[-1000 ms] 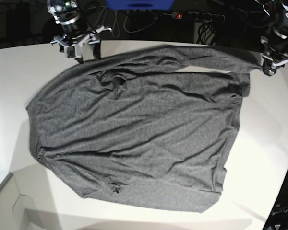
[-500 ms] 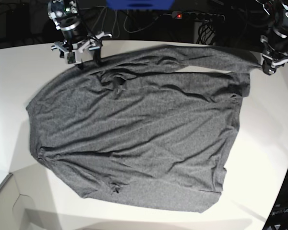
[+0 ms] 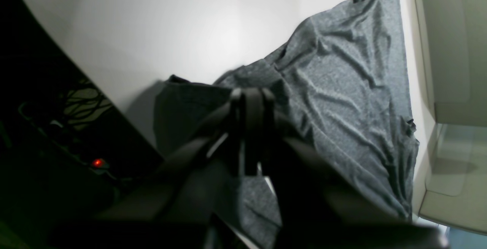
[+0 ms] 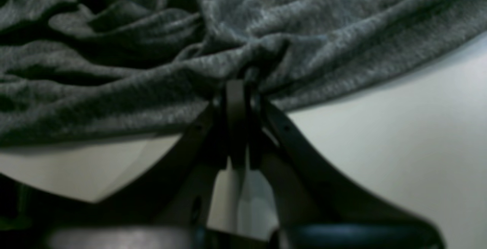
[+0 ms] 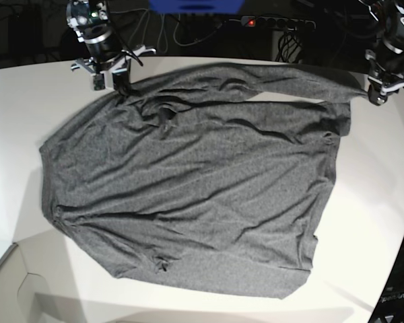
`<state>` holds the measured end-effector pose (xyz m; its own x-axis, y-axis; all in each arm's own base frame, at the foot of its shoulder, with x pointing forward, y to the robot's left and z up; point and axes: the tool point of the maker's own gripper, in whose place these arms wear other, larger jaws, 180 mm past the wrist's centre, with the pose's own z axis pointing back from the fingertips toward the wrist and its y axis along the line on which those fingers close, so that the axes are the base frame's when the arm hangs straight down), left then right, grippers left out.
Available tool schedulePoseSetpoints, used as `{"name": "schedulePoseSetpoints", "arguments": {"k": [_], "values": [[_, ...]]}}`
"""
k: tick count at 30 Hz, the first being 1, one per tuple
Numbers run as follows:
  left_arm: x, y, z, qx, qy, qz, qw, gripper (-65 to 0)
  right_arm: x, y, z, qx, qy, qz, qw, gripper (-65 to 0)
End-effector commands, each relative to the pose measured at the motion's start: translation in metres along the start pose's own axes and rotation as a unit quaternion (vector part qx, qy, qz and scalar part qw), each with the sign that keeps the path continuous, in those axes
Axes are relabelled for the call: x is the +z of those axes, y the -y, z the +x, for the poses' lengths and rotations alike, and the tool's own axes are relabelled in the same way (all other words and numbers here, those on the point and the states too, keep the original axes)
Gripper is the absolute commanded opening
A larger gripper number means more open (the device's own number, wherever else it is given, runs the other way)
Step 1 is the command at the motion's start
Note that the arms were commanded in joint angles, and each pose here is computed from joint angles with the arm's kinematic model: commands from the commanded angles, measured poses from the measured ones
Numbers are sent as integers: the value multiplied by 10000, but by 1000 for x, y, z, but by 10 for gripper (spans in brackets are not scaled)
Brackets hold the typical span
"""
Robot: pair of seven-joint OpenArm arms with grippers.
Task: Layout the t-shirt on the table in an organized manner, then fold the t-shirt properly
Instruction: 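Lift the shirt edge with both grippers and pull it taut, then fold the held edge with both grippers over onto the shirt body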
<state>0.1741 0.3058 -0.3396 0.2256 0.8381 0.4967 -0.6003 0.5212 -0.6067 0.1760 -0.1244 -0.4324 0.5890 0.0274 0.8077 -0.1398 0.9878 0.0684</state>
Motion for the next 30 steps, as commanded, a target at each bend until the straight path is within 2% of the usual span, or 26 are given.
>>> {"name": "schedulePoseSetpoints", "arguments": {"k": [1, 11, 20, 30], "values": [[3, 7, 6, -26, 89, -125, 9999, -648, 7, 9, 1, -12, 1, -128, 9999, -650], [2, 15, 1, 118, 66, -285, 9995, -648, 30, 38, 53, 172, 639, -540, 9963, -650], [1, 34, 8, 342, 127, -700, 9969, -648, 33, 35, 54, 190, 635, -511, 9965, -650], [-11, 56, 21, 444, 304, -968, 9939, -648, 20, 38, 76, 246, 911, -530, 9941, -650]]}}
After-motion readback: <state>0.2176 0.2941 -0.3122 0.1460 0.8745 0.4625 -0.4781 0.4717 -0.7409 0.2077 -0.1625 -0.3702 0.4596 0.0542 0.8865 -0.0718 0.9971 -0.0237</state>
